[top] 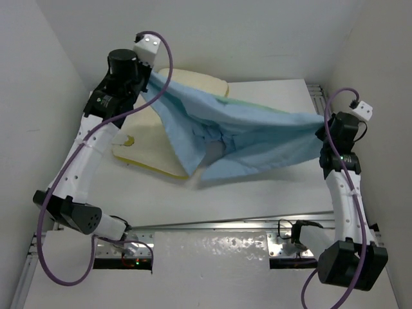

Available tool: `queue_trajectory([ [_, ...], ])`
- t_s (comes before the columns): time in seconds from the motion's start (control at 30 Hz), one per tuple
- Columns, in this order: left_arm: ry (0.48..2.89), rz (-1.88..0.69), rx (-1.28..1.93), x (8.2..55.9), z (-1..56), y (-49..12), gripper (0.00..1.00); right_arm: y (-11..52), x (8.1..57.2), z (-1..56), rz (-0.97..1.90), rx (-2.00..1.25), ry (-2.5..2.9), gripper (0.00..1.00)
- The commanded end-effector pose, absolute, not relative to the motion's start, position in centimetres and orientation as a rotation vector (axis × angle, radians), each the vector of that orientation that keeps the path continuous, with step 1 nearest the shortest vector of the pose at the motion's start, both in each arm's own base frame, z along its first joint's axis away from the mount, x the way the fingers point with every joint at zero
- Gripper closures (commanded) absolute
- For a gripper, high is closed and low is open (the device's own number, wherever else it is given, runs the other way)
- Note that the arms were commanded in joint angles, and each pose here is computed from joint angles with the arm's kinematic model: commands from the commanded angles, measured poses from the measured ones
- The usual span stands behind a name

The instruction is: Put the pillow into the pillowcase

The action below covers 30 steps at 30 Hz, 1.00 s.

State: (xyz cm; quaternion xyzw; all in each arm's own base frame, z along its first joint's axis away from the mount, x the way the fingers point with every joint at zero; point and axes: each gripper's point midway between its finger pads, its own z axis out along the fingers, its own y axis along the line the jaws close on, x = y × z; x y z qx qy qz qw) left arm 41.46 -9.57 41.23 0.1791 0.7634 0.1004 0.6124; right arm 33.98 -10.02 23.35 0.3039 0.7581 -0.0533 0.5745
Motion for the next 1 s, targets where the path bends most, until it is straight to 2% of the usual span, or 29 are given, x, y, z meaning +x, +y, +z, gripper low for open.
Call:
queue_trajectory([
  [0.0, 1.697, 0.417, 0.31, 40.9, 44.8, -4.2, 1.0, -11.3, 33.2, 25.7, -0.222, 0.691, 1.722, 1.0],
  [0.2, 1.654, 0.073, 0.507, 36.8, 46.8, -9.9, 1.0, -8.6, 32.5, 31.5, -0.114, 0.55, 1.637, 1.0],
  [0.4, 1.776, -0.165, 0.735, 33.4, 40.2, -16.4, 1.0, -6.8, 31.9, 38.0, -0.105, 0.45, 1.545, 1.0],
  [0.43, 1.812, -0.188, 0.757, 33.6, 38.1, -16.9, 1.0, -6.6, 32.1, 41.3, -0.091, 0.432, 1.496, 1.0],
  [0.47, 1.819, -0.189, 0.752, 34.0, 37.5, -17.0, 1.0, -6.5, 32.8, 42.5, -0.082, 0.419, 1.499, 1.0],
  [0.5, 1.833, -0.173, 0.742, 35.3, 36.4, -17.2, 1.0, -6.6, 35.7, 40.4, -0.093, 0.417, 1.607, 1.0],
  [0.53, 1.838, -0.167, 0.724, 36.2, 36.0, -17.1, 1.0, -6.4, 36.7, 44.7, -0.076, 0.396, 1.551, 1.0],
  [0.57, 1.858, -0.154, 0.672, 37.6, 35.6, -16.1, 1.0, -6.0, 38.5, 45.0, -0.057, 0.372, 1.588, 1.0],
  [0.6, 1.873, -0.14, 0.64, 39.7, 34.8, -16.0, 1.0, -6.1, 42.9, 39.8, -0.068, 0.37, 1.779, 1.0],
  [0.63, 1.898, -0.134, 0.594, 41.1, 34.2, -15.7, 1.0, -5.6, 44.3, 44.1, -0.046, 0.342, 1.719, 0.91],
  [0.67, 1.923, -0.106, 0.546, 42.5, 33.5, -14.6, 1.0, -4.7, 45.5, 41.9, -0.025, 0.314, 1.842, 0.52],
  [0.7, 1.959, -0.094, 0.529, 44.7, 31.6, -14.7, 1.0, -4.3, 49.6, 36.7, -0.021, 0.289, 1.993, 0.28],
  [0.73, 1.987, -0.051, 0.496, 45.8, 30.6, -14.1, 1.0, -3.0, 50.6, 41.1, 0.017, 0.245, 1.911, 0.07],
  [0.77, 2.012, -0.049, 0.476, 46.7, 29.5, -13.9, 1.0, -2.1, 51.4, 40.1, 0.032, 0.218, 1.952, 0.01],
  [0.87, 2.102, -0.09, 0.488, 48.2, 25.2, -15.1, 1.0, 2.1, 52.2, 36.5, 0.099, 0.059, 2.038, 0.01],
  [0.9, 2.133, -0.126, 0.503, 48.4, 23.6, -15.7, 1.0, 4.3, 49.9, 33.8, 0.142, -0.039, 2.098, 0.01],
  [0.97, 2.165, -0.147, 0.499, 48.5, 22.0, -16.0, 1.0, 6.9, 49.0, 34.5, 0.211, -0.15, 1.979, 0.01],
])
